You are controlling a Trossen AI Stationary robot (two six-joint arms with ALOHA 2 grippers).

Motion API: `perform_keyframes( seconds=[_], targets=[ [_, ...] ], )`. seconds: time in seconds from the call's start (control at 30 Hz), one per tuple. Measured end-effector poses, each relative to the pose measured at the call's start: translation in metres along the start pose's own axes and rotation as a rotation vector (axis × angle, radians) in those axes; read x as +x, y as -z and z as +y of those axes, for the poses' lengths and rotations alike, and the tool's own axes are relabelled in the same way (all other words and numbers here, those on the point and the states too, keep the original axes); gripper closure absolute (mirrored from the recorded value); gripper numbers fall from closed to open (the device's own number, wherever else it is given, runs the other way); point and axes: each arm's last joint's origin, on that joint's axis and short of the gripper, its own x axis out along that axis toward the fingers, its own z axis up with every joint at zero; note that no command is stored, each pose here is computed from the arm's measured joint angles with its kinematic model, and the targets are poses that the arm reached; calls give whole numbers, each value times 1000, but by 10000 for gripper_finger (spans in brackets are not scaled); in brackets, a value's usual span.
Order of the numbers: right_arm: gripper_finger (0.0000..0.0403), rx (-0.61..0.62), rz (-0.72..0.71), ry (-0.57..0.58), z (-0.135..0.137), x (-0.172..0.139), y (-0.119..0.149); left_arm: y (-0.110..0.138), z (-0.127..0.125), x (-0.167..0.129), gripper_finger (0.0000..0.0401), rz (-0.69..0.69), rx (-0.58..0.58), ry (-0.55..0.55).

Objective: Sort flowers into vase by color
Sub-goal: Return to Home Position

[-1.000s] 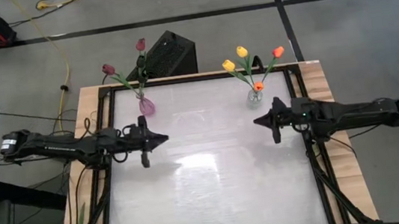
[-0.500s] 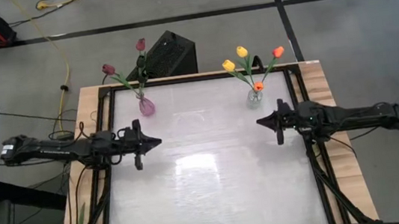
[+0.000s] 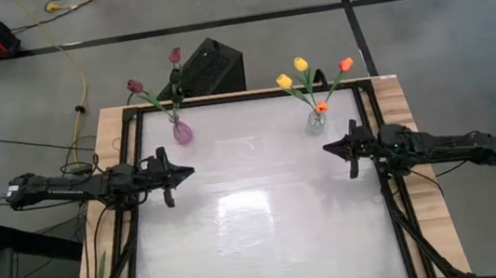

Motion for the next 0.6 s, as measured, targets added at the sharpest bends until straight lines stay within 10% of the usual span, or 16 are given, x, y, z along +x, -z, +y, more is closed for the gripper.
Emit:
perform_keyframes(
  seconds=[0.6],
  targets=[
    [378, -22, -96, 28, 0, -3, -8, 18, 3, -3, 390, -15, -6, 9]
  ],
)
